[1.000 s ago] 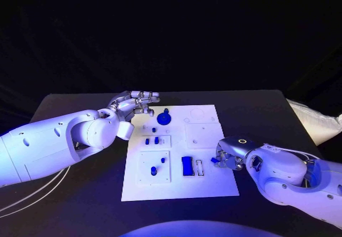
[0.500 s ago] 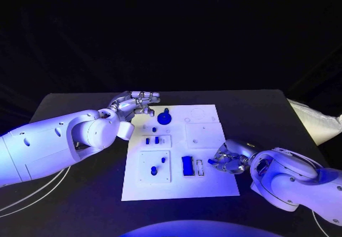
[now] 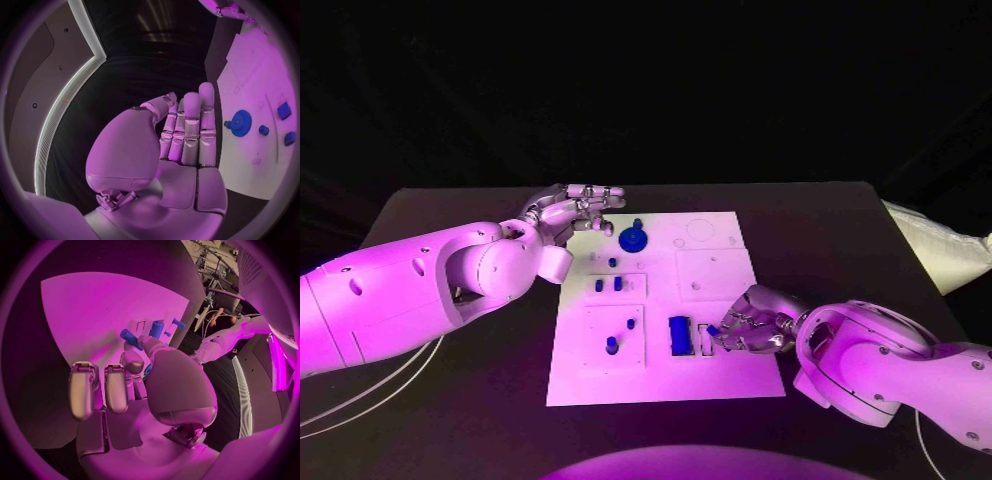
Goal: Assemble the parts on the task board
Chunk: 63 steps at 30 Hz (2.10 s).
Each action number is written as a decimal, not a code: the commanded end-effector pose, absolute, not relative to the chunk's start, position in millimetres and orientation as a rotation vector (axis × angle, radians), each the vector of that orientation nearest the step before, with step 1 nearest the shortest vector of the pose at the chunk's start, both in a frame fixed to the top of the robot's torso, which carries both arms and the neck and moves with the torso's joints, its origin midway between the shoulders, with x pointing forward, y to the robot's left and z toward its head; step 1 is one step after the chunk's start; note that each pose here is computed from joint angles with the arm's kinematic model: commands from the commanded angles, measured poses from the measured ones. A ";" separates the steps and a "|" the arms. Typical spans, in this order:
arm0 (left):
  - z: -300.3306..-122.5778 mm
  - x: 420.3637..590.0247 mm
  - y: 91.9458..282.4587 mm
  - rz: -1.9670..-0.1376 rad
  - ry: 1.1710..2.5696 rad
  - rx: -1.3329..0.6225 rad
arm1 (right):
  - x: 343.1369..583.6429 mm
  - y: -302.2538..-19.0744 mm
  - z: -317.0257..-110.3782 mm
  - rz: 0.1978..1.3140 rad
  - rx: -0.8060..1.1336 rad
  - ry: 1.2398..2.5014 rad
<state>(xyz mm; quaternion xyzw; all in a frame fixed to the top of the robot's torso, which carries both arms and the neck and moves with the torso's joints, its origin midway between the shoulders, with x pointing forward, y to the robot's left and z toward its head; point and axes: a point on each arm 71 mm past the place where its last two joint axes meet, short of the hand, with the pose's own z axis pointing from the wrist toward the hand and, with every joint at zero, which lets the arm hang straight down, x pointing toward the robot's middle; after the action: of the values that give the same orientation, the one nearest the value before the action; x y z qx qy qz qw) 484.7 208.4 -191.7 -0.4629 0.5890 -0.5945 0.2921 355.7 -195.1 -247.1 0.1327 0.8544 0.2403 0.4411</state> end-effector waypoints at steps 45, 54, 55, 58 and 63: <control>-190.9 483.2 204.9 -1.608 1.589 -1.221 | 358.1 -173.2 -253.5 0.551 0.157 2.159; -191.0 483.4 205.3 -1.608 1.590 -1.222 | 357.0 -174.3 -251.0 0.559 0.144 2.138; -191.0 483.4 205.3 -1.608 1.590 -1.222 | 356.8 -174.9 -250.7 0.559 0.143 2.135; -191.1 483.5 205.5 -1.607 1.590 -1.222 | 356.5 -176.9 -249.8 0.557 0.141 2.128; -191.1 483.6 205.6 -1.607 1.590 -1.222 | 356.4 -180.0 -249.8 0.552 0.132 2.128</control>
<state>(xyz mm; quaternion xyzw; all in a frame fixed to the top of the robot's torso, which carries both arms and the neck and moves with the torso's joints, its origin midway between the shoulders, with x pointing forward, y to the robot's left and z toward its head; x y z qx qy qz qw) 484.2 207.9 -192.2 -0.4626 0.5926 -0.5931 0.2883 357.2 -181.4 -250.4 0.0688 0.8634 0.2184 0.4496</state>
